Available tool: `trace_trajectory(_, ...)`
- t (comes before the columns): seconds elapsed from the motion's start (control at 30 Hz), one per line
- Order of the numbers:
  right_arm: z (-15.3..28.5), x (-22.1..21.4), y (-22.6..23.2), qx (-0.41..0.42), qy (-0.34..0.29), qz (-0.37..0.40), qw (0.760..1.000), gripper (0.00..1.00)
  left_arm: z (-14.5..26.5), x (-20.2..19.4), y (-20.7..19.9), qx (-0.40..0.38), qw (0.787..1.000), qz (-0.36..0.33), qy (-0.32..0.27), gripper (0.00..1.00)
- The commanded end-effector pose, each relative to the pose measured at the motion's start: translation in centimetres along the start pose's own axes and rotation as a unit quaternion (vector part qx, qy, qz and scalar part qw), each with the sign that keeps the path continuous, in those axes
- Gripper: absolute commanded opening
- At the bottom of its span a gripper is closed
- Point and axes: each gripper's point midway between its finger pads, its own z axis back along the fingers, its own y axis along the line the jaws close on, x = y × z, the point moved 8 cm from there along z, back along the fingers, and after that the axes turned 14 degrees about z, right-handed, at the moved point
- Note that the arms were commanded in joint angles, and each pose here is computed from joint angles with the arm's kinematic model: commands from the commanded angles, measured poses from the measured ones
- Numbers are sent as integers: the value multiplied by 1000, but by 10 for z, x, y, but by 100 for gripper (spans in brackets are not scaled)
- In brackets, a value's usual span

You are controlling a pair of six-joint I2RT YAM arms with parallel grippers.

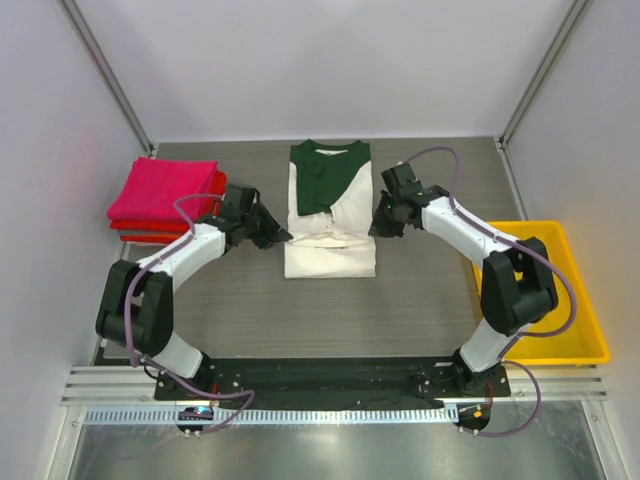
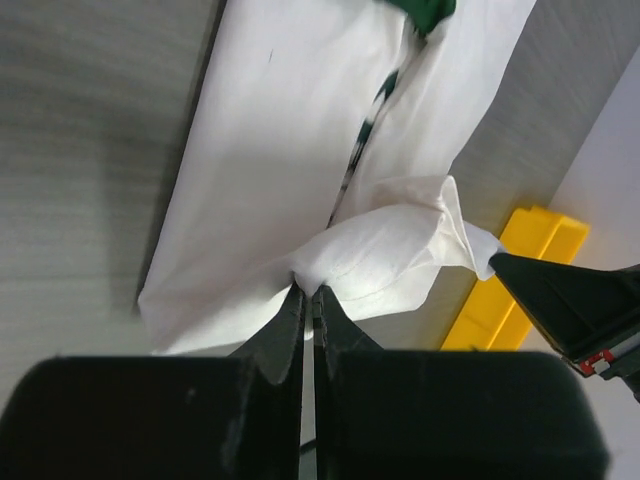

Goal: Fold and stack the t-shirts
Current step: Fold the tshirt

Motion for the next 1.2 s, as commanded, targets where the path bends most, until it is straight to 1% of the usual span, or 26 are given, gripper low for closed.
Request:
trace_trajectory(0.0,-2,40,16,33,-43,16,998,1,-12,26,-32,-37,999,-16,-30,0)
trace_trajectory(0.03,-12,43,15,29,-35,14,999,1,-16,28,-35,-40,999,-12,-25,0)
trace_trajectory(0.07,-11,54,15,32,-45,10,998,1,-20,33,-37,-42,999,-10,-27,0)
trace_trajectory(0.27,-34,79,6,28,-42,-6,999,1,-41,52,-50,-45,999,2,-28,0)
trace_trajectory(0.4,-40,92,-1,25,-46,-17,998,1,-53,63,-62,-52,998,2,-22,0)
trace_trajectory(0.47,-39,100,-3,27,-53,-22,998,1,-61,67,-61,-51,999,4,-11,0)
trace_trajectory(0.57,-44,109,-6,34,-54,-24,998,1,-68,75,-65,-52,999,4,-11,0)
trace_trajectory(0.87,-57,126,-14,36,-56,-22,998,1,-74,95,-75,-59,998,7,-20,0)
trace_trajectory(1.0,-65,128,-16,41,-49,-23,998,1,-84,101,-79,-65,998,9,-11,0)
trace_trajectory(1.17,-70,141,-15,47,-58,-22,997,1,-90,108,-82,-64,998,11,-18,0)
